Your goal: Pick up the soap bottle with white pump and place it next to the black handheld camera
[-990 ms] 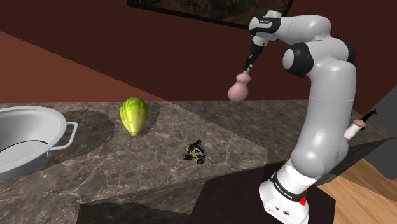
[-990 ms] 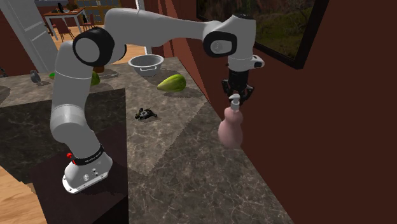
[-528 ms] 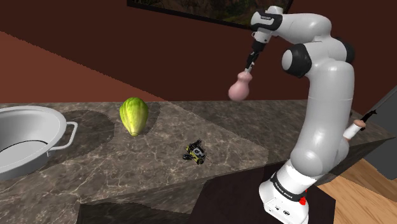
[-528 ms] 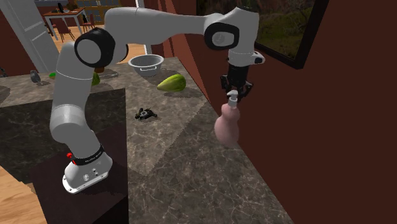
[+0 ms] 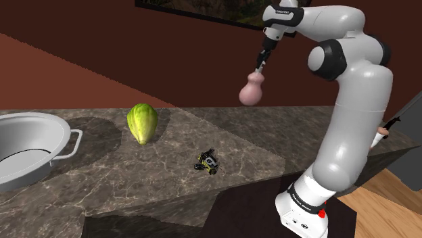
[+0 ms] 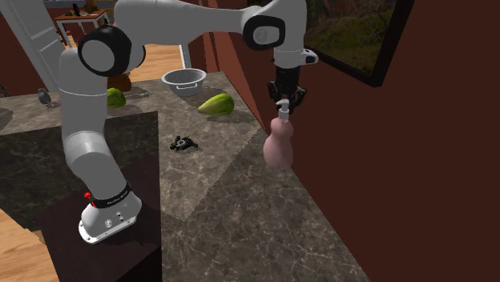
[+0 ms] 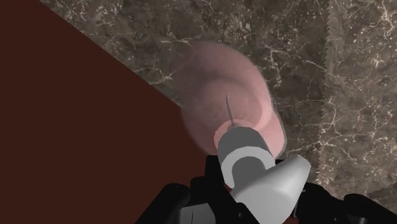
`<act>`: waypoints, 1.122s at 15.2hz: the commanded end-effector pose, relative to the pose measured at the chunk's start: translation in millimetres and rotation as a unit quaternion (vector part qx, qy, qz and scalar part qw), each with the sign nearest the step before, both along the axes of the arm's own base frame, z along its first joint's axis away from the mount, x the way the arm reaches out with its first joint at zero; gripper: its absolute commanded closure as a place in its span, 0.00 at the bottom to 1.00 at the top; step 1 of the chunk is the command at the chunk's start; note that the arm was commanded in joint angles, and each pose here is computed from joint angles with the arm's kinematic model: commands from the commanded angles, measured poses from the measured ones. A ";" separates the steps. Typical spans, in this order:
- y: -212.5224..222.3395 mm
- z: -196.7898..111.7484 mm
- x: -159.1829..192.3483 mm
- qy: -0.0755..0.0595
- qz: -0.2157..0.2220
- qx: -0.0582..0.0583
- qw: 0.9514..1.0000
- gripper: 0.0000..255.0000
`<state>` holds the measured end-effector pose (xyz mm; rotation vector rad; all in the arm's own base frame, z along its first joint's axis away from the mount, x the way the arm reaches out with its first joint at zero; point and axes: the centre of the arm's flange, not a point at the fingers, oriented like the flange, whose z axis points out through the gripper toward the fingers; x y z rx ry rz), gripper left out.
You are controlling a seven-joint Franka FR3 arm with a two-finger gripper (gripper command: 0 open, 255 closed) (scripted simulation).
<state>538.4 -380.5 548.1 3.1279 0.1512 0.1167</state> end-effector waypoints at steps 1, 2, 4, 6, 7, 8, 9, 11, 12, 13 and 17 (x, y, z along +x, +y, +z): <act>27.4 2.8 2.4 -0.006 0.001 -0.004 1.000 1.00; 40.5 2.8 4.5 -0.006 0.001 -0.004 1.000 1.00; 66.6 2.9 8.7 -0.006 0.001 -0.004 1.000 1.00; 92.6 2.9 12.8 -0.006 0.001 -0.004 1.000 1.00; 105.7 3.0 14.9 -0.006 0.001 -0.004 1.000 1.00; 118.7 3.0 17.0 -0.006 0.001 -0.004 1.000 1.00; 131.7 3.0 19.0 -0.006 0.001 -0.004 1.000 1.00; 157.8 3.1 23.2 -0.006 0.001 -0.004 1.000 1.00; 170.8 3.1 25.3 -0.006 0.001 -0.004 1.000 1.00; 183.9 3.1 27.3 -0.006 0.001 -0.004 1.000 1.00; 236.0 3.2 35.6 -0.006 0.001 -0.004 1.000 1.00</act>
